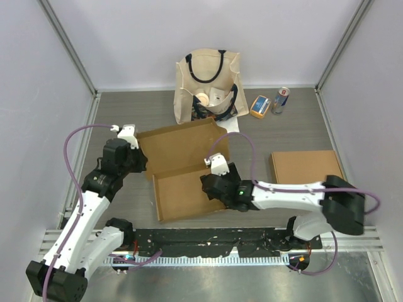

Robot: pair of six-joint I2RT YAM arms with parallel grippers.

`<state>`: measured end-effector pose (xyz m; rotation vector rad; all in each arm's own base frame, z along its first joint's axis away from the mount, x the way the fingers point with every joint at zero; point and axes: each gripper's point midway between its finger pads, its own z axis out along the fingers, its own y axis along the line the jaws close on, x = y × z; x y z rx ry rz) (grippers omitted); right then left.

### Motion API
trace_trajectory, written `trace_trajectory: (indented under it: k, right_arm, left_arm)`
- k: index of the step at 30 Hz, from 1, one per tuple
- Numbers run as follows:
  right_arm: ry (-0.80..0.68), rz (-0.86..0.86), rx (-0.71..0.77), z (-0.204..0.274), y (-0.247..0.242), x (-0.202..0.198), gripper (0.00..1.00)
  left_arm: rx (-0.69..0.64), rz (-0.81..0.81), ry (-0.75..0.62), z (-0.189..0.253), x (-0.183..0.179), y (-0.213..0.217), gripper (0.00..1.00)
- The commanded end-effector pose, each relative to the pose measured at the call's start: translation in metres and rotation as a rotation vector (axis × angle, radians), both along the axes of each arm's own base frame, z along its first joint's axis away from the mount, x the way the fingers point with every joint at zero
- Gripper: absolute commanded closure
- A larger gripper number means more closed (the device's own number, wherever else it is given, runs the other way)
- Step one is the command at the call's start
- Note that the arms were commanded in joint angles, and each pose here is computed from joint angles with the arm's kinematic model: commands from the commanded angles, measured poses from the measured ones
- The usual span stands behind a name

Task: Fold the paper box

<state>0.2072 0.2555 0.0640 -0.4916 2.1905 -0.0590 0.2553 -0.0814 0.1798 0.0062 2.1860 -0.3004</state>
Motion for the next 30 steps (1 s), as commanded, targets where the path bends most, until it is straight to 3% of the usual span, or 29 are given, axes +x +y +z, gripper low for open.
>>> trace_trajectory:
  k: [1, 6, 12, 15, 17, 19, 20, 22, 24, 26, 27, 30]
  right_arm:
    - [-0.051, 0.153, 0.328, 0.079, 0.038, -0.009, 0.12]
    - [-0.131, 0.093, 0.544, 0.150, -0.003, 0.002, 0.09]
    - [-0.156, -0.240, 0.609, 0.160, -0.106, 0.090, 0.09]
    - [-0.085, -0.337, 0.586, 0.136, -0.136, 0.132, 0.09]
    - [0.051, -0.337, 0.591, 0.106, -0.131, 0.163, 0.13]
    - [0.077, -0.304, 0.598, 0.106, -0.117, 0.187, 0.20]
    - [0.133, -0.324, 0.575, 0.077, -0.112, 0.198, 0.24]
    - [0.105, -0.317, 0.578, 0.078, -0.101, 0.227, 0.26]
    - [0.110, -0.367, 0.430, 0.042, -0.098, 0.244, 0.24]
    - [0.079, -0.339, 0.359, 0.044, -0.089, 0.267, 0.22]
    - [0.140, -0.357, 0.293, 0.011, -0.092, 0.270, 0.21]
    - [0.135, -0.319, 0.215, -0.004, -0.089, 0.291, 0.18]
  left_arm:
    - [-0.031, 0.035, -0.125, 0.036, 0.017, 0.001, 1.00]
    - [-0.012, 0.043, -0.118, 0.034, 0.017, 0.004, 1.00]
    - [0.010, 0.064, -0.101, 0.028, 0.016, 0.009, 1.00]
    - [0.023, 0.083, -0.092, 0.024, 0.015, 0.013, 1.00]
    - [0.027, 0.088, -0.090, 0.023, 0.015, 0.015, 1.00]
    - [0.028, 0.100, -0.102, 0.023, 0.014, 0.017, 1.00]
    - [0.028, 0.108, -0.107, 0.024, 0.014, 0.018, 1.00]
    - [0.027, 0.106, -0.120, 0.027, 0.014, 0.018, 1.00]
    - [0.035, 0.107, -0.128, 0.028, 0.013, 0.020, 1.00]
    - [0.038, 0.111, -0.132, 0.029, 0.012, 0.021, 1.00]
    - [0.041, 0.107, -0.131, 0.029, 0.012, 0.021, 1.00]
    - [0.036, 0.096, -0.130, 0.029, 0.010, 0.019, 1.00]
